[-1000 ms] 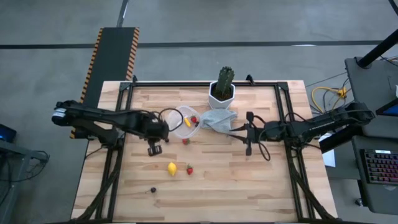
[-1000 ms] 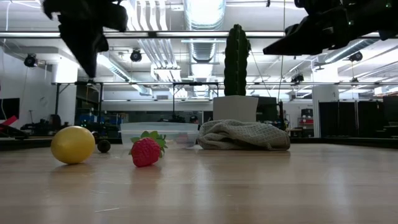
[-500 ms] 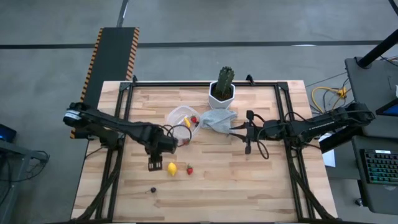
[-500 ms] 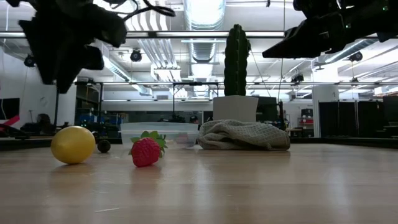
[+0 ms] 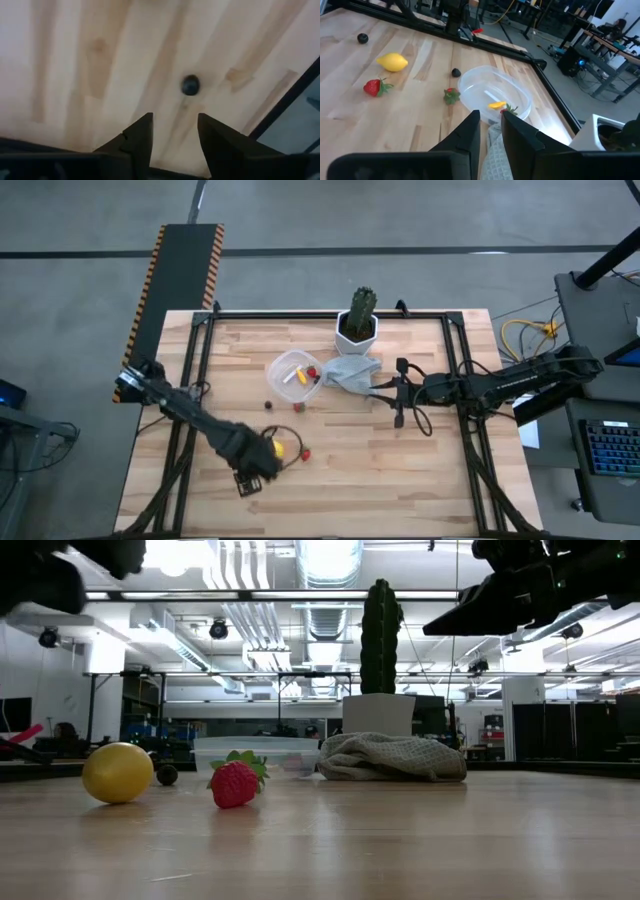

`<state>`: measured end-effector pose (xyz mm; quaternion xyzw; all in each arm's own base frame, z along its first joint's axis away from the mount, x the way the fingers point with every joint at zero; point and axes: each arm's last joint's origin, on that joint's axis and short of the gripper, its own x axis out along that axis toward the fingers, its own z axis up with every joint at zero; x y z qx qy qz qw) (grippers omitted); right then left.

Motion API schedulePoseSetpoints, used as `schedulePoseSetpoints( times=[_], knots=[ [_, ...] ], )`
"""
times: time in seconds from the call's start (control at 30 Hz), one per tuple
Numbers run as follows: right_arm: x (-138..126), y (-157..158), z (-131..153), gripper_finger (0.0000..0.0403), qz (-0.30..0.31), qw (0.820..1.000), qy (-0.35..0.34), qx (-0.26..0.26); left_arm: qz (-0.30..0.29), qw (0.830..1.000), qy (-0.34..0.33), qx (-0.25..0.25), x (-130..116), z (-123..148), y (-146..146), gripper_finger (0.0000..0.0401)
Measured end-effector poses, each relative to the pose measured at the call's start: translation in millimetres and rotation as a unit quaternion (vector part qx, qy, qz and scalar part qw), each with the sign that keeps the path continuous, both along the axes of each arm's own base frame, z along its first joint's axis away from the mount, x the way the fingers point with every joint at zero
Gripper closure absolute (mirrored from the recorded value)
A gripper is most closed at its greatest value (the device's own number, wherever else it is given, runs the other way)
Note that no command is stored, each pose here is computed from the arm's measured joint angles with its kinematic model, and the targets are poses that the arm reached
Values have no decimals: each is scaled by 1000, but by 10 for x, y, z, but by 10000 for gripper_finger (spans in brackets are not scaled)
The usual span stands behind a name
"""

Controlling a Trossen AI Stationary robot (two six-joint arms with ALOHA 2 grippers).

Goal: Pick and placing Produce into tupperware
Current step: Put the black cherry into the transparent bin

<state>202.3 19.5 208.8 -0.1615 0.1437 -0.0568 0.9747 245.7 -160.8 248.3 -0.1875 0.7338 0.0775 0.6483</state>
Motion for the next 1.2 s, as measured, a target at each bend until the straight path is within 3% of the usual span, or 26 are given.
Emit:
schedulePoseSetpoints(
  times=[0.17,0.37,0.53,1.03,1.2],
  knots=[
    [0,0,-1,325,-1,1000,0,5,-10,1000,26,13,-24,-173,-333,262],
    [-4,0,-14,321,-5,1000,2,18,-9,998,53,26,-52,-365,-506,262],
    [-10,-1,-30,327,-4,1000,4,17,-26,998,43,23,-34,-426,-558,262],
    [-22,-2,-62,322,-2,1000,10,11,-59,995,1,85,-187,-548,-647,262],
    [-22,-2,-62,329,-1,1000,10,11,-59,996,-4,67,-186,-616,-658,262]
  ],
)
